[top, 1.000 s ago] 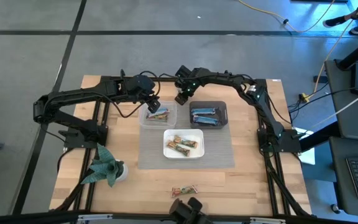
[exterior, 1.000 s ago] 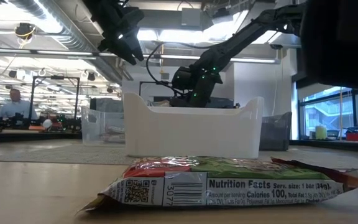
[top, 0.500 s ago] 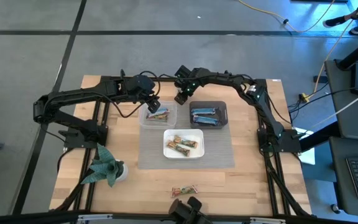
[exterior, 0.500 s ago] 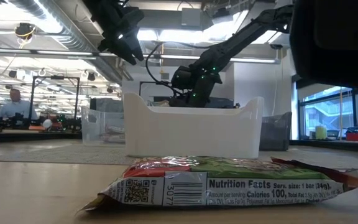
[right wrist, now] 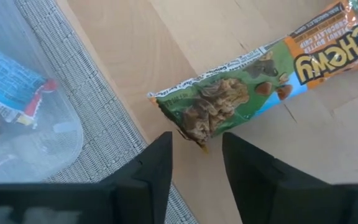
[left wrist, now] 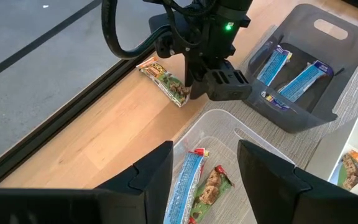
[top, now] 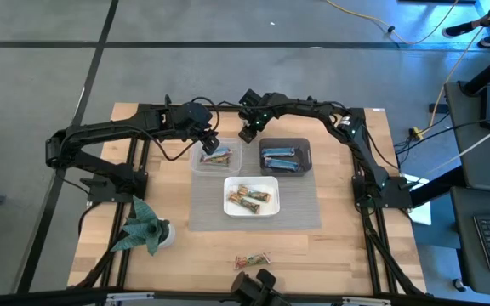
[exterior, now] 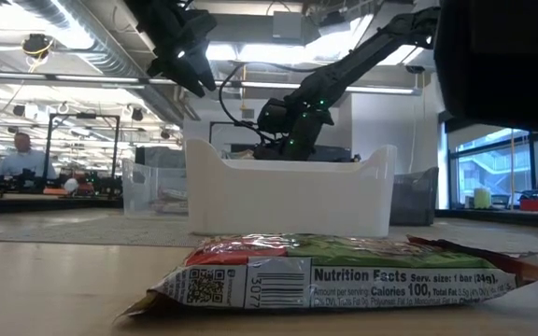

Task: Pick and place Granola Bars by type
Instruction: Put the yellow granola bar into the white bin

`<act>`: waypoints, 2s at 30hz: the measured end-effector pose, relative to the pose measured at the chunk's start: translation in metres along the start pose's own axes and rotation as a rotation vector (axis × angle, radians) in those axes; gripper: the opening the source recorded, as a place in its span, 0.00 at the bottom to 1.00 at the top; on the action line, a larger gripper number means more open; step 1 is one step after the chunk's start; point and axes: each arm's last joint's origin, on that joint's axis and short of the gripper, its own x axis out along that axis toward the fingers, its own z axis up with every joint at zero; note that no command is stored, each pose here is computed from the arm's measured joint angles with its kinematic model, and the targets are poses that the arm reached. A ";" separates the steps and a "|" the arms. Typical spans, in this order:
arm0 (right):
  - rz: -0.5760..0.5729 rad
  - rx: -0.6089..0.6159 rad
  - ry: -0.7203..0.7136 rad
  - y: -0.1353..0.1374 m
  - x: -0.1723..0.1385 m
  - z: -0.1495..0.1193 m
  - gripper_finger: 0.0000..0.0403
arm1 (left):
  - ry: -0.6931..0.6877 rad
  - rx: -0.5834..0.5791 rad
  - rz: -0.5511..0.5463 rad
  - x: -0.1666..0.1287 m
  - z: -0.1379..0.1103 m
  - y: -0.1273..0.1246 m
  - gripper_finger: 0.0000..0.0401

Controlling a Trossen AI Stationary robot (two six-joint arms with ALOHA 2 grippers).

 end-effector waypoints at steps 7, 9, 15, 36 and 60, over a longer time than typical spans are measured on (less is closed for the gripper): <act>0.019 -0.004 -0.003 0.000 0.000 0.000 0.27 | 0.000 0.000 0.000 0.000 0.000 0.000 0.43; 0.019 -0.005 -0.004 0.000 0.000 0.001 0.26 | 0.000 0.000 0.000 0.000 0.000 0.000 0.43; 0.020 -0.007 -0.004 0.000 0.000 0.001 0.25 | 0.000 0.000 0.000 0.000 0.000 0.000 0.43; 0.023 -0.014 -0.004 0.001 0.000 0.001 0.18 | 0.011 -0.002 -0.032 0.000 0.000 -0.001 0.43; 0.134 -0.089 0.005 0.008 -0.015 0.003 0.01 | 0.011 -0.001 -0.032 0.000 0.000 -0.001 0.43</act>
